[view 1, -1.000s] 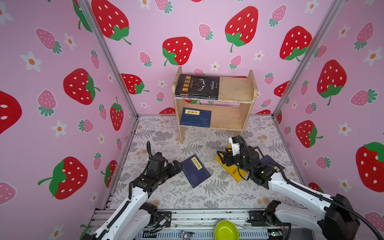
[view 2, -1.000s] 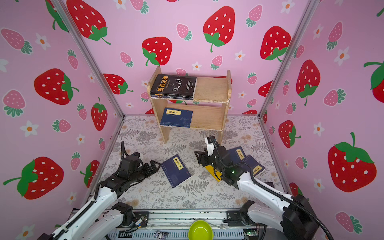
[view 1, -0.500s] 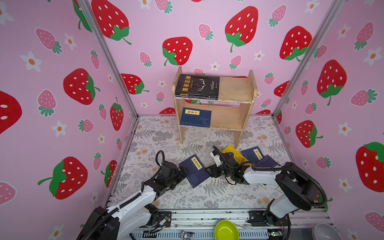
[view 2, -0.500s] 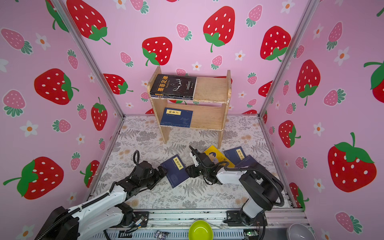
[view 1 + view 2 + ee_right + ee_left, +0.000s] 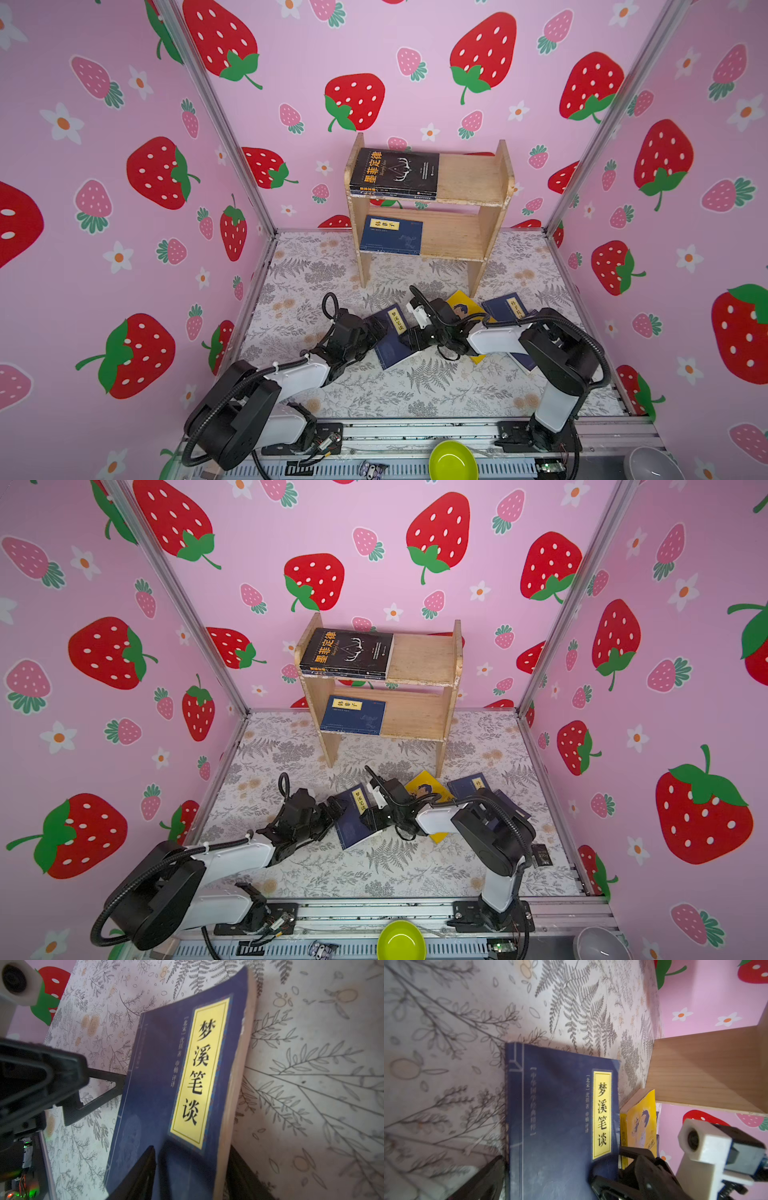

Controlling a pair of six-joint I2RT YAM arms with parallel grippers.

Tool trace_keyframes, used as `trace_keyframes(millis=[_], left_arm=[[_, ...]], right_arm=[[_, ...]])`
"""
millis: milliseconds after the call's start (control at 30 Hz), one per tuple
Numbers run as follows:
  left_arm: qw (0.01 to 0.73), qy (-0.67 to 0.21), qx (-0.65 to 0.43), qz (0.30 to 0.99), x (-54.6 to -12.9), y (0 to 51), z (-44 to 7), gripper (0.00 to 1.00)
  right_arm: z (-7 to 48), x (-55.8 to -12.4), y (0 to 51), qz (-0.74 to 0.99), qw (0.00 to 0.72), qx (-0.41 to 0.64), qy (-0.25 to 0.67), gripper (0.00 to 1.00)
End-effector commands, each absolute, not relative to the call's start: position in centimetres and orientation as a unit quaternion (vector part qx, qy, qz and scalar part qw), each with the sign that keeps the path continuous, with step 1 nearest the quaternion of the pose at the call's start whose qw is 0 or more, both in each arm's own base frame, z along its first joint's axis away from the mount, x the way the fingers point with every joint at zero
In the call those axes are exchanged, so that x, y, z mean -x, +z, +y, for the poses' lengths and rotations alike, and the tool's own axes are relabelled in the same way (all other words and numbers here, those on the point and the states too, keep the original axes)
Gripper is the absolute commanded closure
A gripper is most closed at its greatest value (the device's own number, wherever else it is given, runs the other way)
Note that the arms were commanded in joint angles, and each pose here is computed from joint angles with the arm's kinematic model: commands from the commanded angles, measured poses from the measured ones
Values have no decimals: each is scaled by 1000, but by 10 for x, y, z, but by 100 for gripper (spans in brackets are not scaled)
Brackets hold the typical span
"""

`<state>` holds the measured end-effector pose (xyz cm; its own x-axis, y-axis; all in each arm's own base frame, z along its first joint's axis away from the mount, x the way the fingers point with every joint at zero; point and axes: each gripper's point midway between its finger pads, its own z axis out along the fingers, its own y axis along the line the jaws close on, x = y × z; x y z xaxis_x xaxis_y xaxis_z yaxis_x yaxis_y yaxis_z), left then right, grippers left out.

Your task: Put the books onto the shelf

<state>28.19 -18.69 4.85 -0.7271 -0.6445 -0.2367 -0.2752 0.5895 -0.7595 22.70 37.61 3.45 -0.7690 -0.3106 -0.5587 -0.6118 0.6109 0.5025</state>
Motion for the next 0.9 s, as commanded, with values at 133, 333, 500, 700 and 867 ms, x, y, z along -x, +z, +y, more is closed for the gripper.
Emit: trace_keyframes(millis=[133, 333, 500, 700, 867], left_arm=[[182, -341, 292, 875, -259, 9, -189, 0], [198, -314, 280, 886, -256, 21, -178, 0], [211, -316, 273, 884, -253, 32, -174, 1], [225, -321, 265, 881, -253, 39, -172, 1], [247, -320, 263, 876, -253, 51, -165, 1]], right_arm=[[394, -207, 42, 861, 163, 263, 404, 60], [392, -222, 67, 860, 200, 249, 399, 81], [395, -225, 77, 853, 207, 248, 410, 95], [402, -222, 84, 844, 200, 240, 437, 100], [394, -228, 100, 844, 227, 230, 427, 100]])
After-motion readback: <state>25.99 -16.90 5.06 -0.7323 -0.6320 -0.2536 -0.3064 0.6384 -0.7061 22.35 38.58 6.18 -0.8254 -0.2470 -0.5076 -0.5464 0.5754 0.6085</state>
